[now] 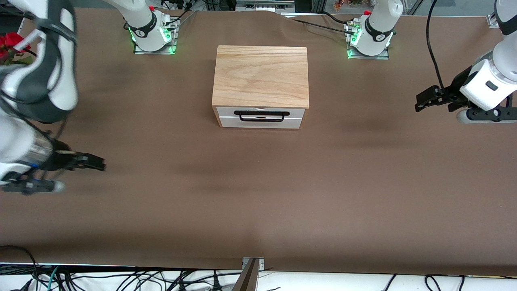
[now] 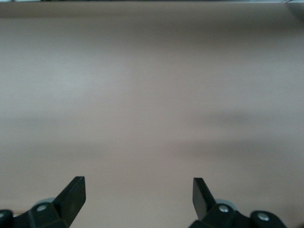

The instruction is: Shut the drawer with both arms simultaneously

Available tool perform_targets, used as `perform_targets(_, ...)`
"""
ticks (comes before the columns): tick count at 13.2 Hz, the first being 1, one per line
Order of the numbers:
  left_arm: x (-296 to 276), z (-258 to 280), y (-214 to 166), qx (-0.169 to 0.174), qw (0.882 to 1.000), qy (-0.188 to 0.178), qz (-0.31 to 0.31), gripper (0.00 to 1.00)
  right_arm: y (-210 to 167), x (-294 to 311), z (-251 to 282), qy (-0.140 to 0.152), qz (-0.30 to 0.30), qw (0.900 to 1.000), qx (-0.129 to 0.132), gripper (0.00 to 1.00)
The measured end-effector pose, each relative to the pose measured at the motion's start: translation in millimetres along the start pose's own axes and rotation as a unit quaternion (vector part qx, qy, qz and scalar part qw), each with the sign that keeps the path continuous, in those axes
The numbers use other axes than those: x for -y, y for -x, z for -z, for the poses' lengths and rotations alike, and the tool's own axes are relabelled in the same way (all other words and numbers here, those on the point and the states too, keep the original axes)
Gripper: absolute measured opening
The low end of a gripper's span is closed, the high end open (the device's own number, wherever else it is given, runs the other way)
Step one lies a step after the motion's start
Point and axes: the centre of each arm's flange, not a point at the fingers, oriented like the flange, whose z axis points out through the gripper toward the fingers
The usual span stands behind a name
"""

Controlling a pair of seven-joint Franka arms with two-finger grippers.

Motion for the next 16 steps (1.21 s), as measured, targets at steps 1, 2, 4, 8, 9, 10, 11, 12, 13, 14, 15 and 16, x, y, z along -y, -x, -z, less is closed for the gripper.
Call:
perform_targets(1, 1, 2, 1, 0.002, 1.0, -0.007, -0.001, 1.0, 7, -7, 22, 0.022, 0.012, 1.0, -0.008, 1.0)
perform_targets(2, 1, 1, 2, 0.006, 1.0, -0.009, -0.001, 1.0, 14, -5, 43, 0.039, 0.029, 0.999, -0.018, 1.0)
perform_targets(4, 1, 2, 2, 0.007, 1.0, -0.009, -0.001, 1.0, 31, 6, 80, 0.044, 0.05, 0.997, -0.036, 1.0)
perform_targets(8, -1, 6, 2, 0.003, 1.0, -0.009, -0.003, 1.0, 57, -22, 84, 0.035, 0.035, 0.999, -0.02, 1.0)
perform_targets(9, -1, 6, 3, 0.003, 1.0, -0.009, -0.003, 1.0, 62, -29, 77, 0.031, 0.031, 0.999, -0.009, 1.0)
perform_targets(10, -1, 7, 3, 0.003, 1.0, -0.009, -0.003, 1.0, 67, -31, 70, 0.027, 0.031, 0.999, -0.001, 1.0)
perform_targets(11, -1, 7, 3, 0.003, 1.0, -0.009, -0.003, 1.0, 70, -29, 66, 0.023, 0.034, 0.999, 0.005, 1.0)
perform_targets(12, -1, 7, 2, 0.003, 1.0, -0.009, -0.003, 1.0, 73, -26, 63, 0.021, 0.037, 0.999, 0.011, 1.0)
perform_targets(13, -1, 7, 2, 0.003, 1.0, -0.009, -0.003, 1.0, 74, -25, 62, 0.02, 0.038, 0.999, 0.018, 1.0)
perform_targets(14, -1, 7, 2, 0.003, 1.0, -0.009, -0.003, 1.0, 75, -24, 61, 0.019, 0.038, 0.999, 0.023, 1.0)
perform_targets(15, -1, 7, 2, 0.003, 1.0, -0.009, -0.003, 1.0, 76, -25, 60, 0.019, 0.037, 0.999, 0.024, 1.0)
perform_targets(16, -1, 7, 2, 0.003, 1.0, -0.009, -0.003, 1.0, 76, -27, 60, 0.019, 0.036, 0.999, 0.025, 1.0)
